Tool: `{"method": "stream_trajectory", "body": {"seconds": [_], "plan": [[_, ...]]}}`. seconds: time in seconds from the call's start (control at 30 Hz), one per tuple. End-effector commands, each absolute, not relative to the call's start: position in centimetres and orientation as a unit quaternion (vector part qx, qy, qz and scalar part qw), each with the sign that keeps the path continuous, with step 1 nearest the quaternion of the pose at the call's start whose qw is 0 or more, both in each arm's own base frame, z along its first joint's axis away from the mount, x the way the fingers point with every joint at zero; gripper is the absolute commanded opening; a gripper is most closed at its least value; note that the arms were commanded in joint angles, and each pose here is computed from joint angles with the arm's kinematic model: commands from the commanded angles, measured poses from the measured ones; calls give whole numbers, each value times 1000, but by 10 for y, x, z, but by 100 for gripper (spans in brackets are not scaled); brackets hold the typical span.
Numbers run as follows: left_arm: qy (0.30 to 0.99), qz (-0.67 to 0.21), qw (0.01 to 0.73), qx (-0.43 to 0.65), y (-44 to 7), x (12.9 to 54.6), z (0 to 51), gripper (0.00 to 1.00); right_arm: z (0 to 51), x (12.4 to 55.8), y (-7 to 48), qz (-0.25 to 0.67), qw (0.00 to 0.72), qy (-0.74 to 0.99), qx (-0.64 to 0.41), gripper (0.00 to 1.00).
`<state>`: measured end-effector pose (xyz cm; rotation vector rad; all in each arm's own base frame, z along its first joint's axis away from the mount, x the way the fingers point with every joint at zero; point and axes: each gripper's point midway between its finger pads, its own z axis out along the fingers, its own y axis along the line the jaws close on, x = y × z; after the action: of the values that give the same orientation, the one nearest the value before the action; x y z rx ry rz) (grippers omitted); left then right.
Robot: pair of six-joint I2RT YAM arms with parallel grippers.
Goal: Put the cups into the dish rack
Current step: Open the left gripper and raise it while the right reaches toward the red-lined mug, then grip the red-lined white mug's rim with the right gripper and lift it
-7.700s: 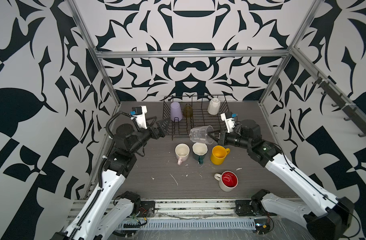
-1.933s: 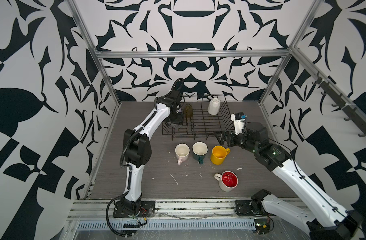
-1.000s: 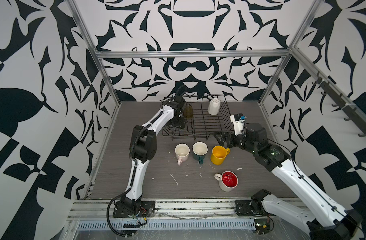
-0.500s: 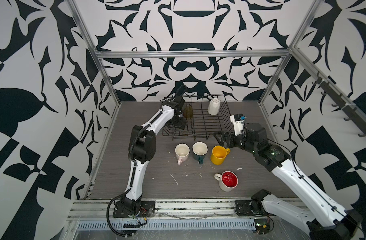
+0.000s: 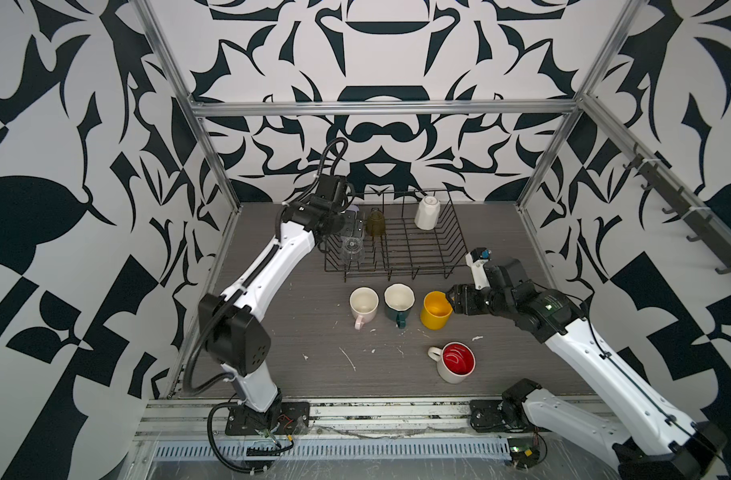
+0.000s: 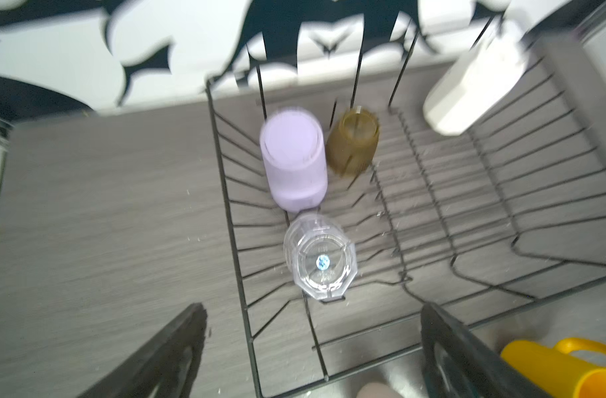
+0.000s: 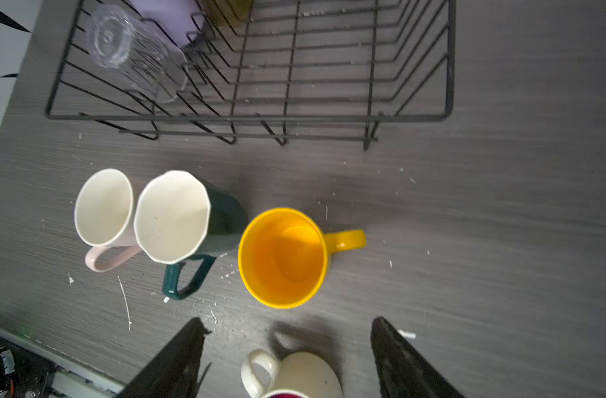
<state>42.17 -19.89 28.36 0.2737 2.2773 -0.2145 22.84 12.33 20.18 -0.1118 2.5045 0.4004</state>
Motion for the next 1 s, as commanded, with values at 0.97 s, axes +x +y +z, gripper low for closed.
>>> {"method": "stream_trajectory", "body": {"seconds": [0.97], "plan": [[767,-154,622,27,-132,333,379,99,89,132,96,48,156,986,45,49]]}}
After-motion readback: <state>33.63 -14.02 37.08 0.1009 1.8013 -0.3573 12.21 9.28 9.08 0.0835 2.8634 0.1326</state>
